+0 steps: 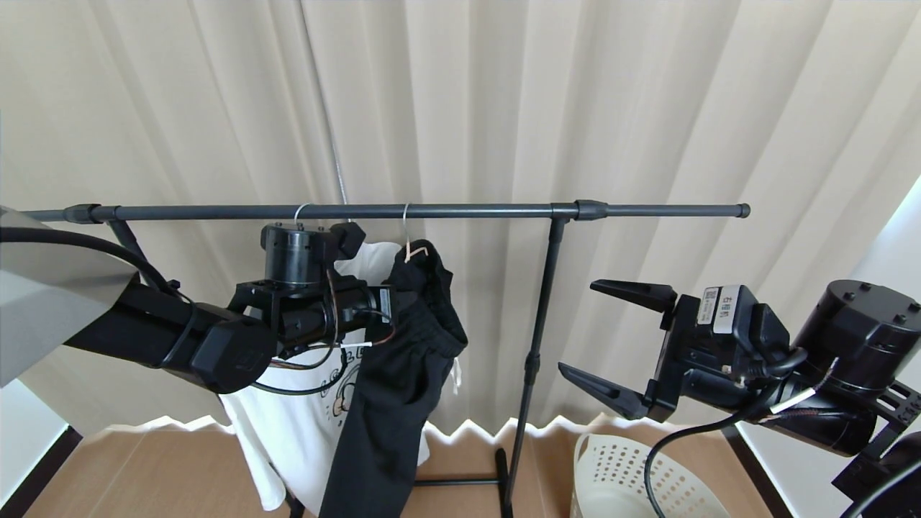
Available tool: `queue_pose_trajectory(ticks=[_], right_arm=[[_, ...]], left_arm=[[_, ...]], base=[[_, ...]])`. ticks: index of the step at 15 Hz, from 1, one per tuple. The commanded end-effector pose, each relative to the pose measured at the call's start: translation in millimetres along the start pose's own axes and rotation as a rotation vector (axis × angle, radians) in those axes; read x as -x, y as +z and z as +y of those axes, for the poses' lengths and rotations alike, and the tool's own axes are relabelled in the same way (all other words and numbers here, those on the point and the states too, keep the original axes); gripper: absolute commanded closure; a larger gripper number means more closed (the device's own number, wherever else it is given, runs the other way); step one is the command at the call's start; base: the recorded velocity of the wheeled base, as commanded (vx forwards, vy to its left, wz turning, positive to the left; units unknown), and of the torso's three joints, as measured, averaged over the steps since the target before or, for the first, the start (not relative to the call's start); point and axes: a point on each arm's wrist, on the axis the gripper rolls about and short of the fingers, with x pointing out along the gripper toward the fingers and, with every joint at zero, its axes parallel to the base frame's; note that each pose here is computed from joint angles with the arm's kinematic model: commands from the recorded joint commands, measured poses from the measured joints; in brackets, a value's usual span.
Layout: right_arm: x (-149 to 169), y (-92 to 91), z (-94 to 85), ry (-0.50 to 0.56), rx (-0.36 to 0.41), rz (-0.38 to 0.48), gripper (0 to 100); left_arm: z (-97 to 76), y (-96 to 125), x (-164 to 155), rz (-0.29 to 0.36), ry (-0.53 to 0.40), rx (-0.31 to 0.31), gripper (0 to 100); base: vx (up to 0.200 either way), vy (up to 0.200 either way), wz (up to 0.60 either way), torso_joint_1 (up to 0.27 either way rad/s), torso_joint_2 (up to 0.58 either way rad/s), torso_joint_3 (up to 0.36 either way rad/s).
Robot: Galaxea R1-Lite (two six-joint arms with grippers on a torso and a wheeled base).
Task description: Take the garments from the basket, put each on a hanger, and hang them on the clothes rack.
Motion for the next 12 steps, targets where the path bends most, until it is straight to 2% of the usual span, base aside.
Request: queue_pose_trajectory(ticks=[1,5,8,9,10,12], right_arm=[[-0.3,-0.4,0.2,0.001,-0.001,0.001,0],[-0.4,-0.9,0.2,0.002,-0.001,0.002,0],[-0.8,-1.2,0.1,0.002,-0.002,0.003,0],[-3.7,1.7,-4.1,-0.037,0.000,0.006,0],[-7.1,10.4,-12.2,-0.123,-0.035,-0.006,0],[-0.6,19.9,-24.5,-0.205,-0.088,-0.033,0]], left_arm=[[-0.1,0.9,0.4,-0.002,0.000,0.000,0],[-2.0,4.8,7.3,-0.014,-0.002,-0.002,0],[-6.3,11.9,26.1,-0.039,-0.008,-0.007,0],[-9.0,16.1,44.8,-0.053,-0.008,-0.013,0],[-13.6,23.0,81.5,-0.068,-0.003,-0.023,0],[-17.2,21.1,122.5,-0.063,0.007,-0.029,0]], base=[[0.000,0.000,0.00,0.000,0.00,0.000],[0.000,0.000,0.00,0.000,0.00,0.000],[0.000,0.000,0.00,0.000,0.00,0.000],[0.000,0.000,0.00,0.000,0.00,0.000],[0.000,0.000,0.00,0.000,0.00,0.000],[0.000,0.000,0.00,0.000,0.00,0.000]])
